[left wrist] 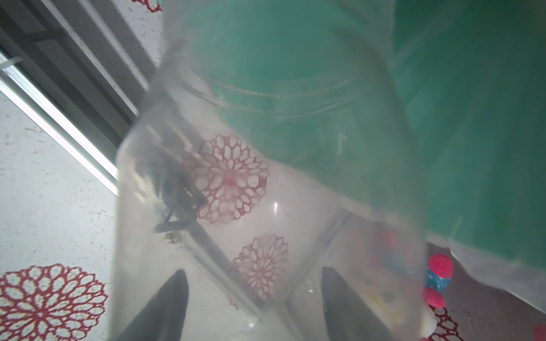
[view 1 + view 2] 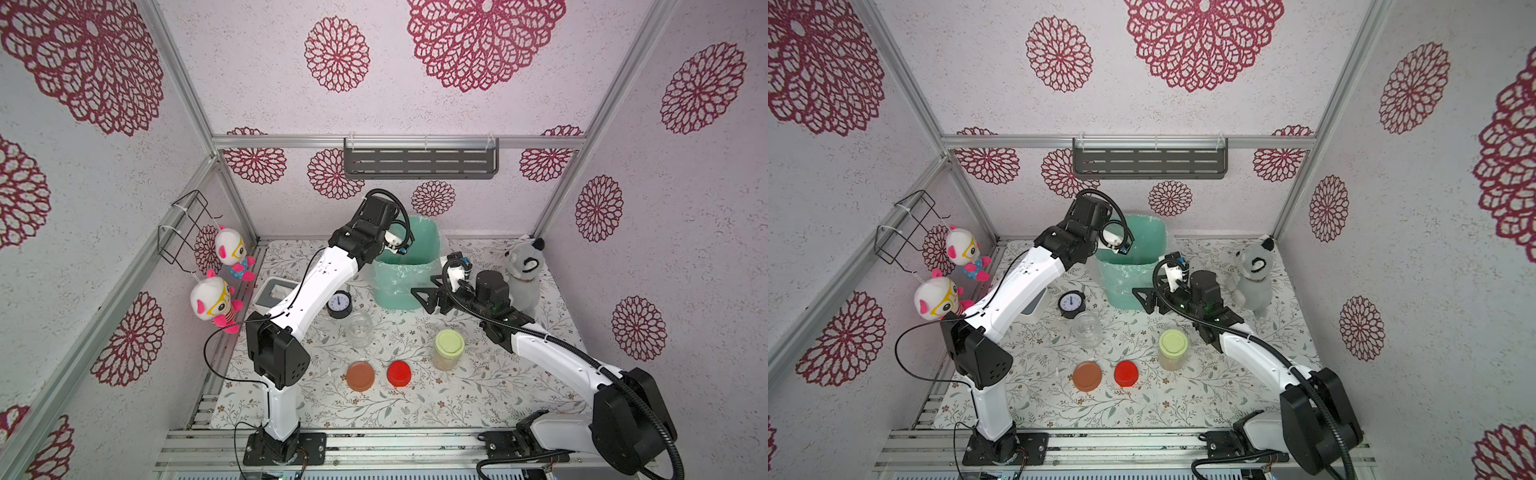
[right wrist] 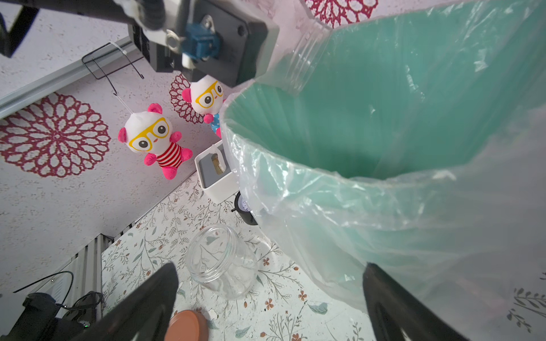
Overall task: Empty moldy peanuts from jars
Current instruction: Pour the moldy peanuts from the jar into the trash bin.
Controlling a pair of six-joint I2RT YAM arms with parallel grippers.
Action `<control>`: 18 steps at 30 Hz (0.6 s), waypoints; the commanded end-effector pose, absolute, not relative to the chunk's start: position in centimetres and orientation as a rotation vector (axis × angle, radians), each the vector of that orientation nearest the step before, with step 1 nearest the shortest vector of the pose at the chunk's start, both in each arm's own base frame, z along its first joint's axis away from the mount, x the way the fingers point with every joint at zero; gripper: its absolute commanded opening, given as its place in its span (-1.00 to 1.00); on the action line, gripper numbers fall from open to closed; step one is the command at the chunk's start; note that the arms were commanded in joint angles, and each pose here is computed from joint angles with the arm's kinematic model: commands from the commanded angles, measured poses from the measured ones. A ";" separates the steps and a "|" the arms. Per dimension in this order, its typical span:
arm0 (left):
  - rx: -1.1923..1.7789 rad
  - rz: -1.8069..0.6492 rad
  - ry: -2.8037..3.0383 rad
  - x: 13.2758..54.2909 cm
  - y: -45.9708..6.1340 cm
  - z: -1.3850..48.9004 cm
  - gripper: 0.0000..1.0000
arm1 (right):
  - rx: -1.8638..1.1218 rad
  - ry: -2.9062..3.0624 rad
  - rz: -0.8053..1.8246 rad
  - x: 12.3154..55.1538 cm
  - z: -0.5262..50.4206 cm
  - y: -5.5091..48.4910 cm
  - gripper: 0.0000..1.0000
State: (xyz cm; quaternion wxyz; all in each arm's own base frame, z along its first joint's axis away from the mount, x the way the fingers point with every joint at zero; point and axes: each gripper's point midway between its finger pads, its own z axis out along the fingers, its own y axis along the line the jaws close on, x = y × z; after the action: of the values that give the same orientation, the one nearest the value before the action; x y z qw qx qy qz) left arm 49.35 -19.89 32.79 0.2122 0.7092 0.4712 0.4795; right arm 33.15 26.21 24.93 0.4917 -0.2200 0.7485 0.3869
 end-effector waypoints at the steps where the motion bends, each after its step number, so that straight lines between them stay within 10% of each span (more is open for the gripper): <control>1: 1.964 1.379 1.261 49.7 -20.5 33.4 -1.00 | -0.548 1.759 0.940 33.1 26.2 26.2 0.97; 18: 1.599 0.953 1.350 48.3 -22.4 37.6 -1.00 | -0.550 1.654 0.986 32.0 30.6 26.1 0.97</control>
State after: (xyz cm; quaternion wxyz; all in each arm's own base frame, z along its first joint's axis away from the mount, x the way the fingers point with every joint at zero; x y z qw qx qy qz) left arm 49.64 -22.01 33.61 0.3171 0.6744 0.5163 0.4219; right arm 32.67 26.04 25.95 0.5017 -0.2218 0.7387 0.3918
